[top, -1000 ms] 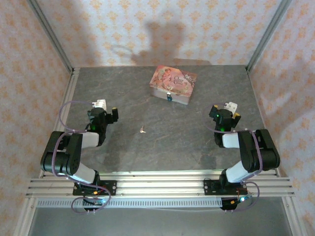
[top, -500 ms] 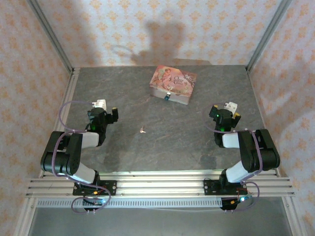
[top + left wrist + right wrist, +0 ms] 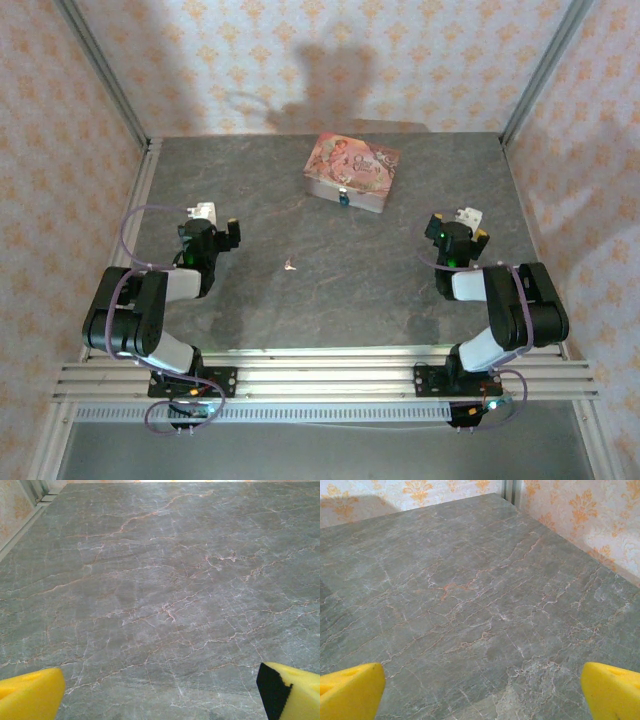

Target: Unlock the padlock with the key

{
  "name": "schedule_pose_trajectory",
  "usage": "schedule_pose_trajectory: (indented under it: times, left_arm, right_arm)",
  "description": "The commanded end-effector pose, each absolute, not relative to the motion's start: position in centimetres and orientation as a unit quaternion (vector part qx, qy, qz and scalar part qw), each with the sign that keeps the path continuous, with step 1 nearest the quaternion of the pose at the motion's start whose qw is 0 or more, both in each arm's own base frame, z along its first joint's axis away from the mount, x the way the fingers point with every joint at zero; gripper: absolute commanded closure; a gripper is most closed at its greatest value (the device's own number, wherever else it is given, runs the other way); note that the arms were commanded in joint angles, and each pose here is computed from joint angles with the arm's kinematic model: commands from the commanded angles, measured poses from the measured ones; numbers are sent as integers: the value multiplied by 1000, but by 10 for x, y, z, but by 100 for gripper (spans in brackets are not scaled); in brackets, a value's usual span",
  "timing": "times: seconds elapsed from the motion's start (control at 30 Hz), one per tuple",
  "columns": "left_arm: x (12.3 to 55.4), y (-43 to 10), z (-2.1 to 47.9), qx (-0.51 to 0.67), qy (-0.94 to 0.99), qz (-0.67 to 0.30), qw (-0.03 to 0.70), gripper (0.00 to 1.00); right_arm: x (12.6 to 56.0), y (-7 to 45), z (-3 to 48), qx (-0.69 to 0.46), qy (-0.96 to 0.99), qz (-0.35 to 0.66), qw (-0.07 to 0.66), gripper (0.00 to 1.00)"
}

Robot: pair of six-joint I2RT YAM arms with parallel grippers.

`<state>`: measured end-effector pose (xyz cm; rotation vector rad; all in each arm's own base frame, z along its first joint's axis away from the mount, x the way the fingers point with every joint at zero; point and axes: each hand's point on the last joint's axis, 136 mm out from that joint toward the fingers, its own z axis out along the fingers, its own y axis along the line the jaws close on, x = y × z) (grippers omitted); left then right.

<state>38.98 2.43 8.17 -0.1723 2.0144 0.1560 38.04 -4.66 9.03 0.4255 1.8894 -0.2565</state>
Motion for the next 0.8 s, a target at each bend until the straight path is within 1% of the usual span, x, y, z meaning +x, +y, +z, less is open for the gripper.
schedule_pose_trajectory:
  times: [0.0,0.43,0.5,0.57,0.63,0.67,0.73,0.77]
  left_arm:
    - [393,26,93,-71,832,78,545,0]
    - [393,25,94,-70,831,77,546,0]
    - [396,20,100,-55,836,69,542,0]
    - [399,18,111,-53,853,69,514,0]
    - [403,19,119,-76,877,64,470,6]
    - [407,12,123,-74,885,44,457,8]
    - [415,-4,132,-76,893,-1,444,13]
    - [420,-9,137,-90,894,-19,438,13]
  right_arm:
    - [384,-46,96,177,798,-107,565,0]
    - [384,-46,96,178,799,-106,565,0]
    - [383,-47,95,177,799,-106,565,1]
    - [383,-46,100,175,798,-106,567,1]
    - [385,-45,112,170,806,-109,557,1]
    - [387,-44,121,168,815,-111,544,1]
    - [391,-46,141,192,828,-108,515,1]
    - [394,-46,152,211,832,-99,504,1]
